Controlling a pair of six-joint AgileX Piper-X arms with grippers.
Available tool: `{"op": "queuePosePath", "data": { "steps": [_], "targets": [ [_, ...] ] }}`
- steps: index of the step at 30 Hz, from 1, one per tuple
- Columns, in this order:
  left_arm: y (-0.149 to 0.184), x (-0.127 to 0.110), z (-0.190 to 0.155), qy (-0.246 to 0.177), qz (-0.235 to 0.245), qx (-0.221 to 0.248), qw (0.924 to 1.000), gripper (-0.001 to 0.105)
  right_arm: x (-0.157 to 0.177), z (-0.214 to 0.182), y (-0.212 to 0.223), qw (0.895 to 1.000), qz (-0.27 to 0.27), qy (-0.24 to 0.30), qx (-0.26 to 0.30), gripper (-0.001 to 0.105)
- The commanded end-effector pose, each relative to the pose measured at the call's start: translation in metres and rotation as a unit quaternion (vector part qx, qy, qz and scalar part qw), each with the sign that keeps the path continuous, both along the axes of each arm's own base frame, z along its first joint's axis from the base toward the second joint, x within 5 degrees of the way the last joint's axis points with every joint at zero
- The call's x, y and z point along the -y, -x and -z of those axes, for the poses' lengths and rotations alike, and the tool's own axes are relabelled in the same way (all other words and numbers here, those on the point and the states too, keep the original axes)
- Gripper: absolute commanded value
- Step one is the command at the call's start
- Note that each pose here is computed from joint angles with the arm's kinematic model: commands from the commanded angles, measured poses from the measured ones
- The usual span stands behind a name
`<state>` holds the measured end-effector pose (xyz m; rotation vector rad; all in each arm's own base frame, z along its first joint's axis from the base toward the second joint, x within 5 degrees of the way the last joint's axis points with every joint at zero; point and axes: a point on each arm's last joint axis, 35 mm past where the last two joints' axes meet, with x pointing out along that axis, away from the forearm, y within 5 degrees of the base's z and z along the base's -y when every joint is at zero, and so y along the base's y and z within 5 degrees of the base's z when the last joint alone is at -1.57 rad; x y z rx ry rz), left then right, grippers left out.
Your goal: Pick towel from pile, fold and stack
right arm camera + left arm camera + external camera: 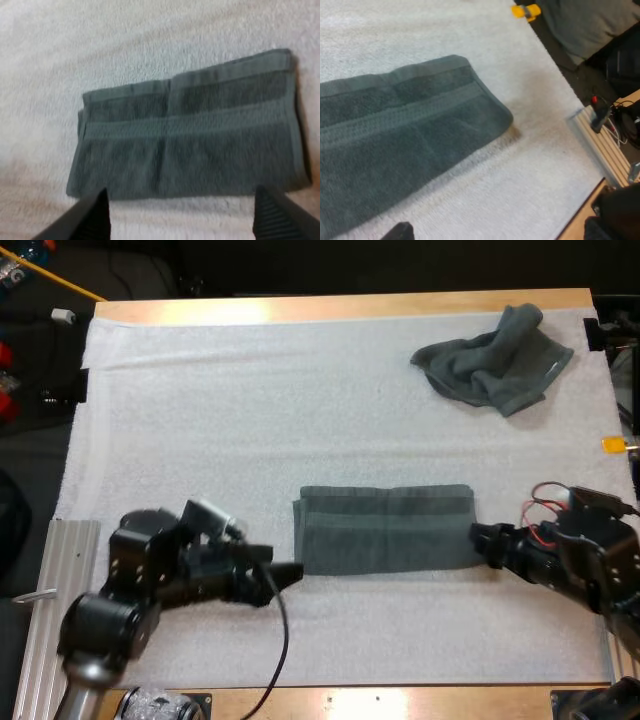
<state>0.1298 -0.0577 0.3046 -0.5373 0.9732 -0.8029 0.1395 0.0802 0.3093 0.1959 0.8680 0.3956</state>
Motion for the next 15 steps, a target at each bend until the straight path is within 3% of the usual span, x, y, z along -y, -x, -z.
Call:
{"op": "queuePosePath", "data": {
  "steps": [1,8,15],
  "targets": [
    [0.009,-0.002,-0.004,-0.001,-0.005,-0.004,1.0000,0.065,0.003,-0.005,0.005,1.000,-0.003,0.009,-0.004,0.059],
    [0.053,-0.013,-0.009,-0.003,-0.005,-0.016,0.9999,0.065,0.017,-0.014,0.031,0.999,-0.003,0.027,-0.036,0.059],
    [0.060,-0.017,-0.011,-0.018,-0.027,0.002,0.9995,0.065,0.025,-0.015,0.037,0.997,0.033,0.063,-0.019,0.059]
  ]
}}
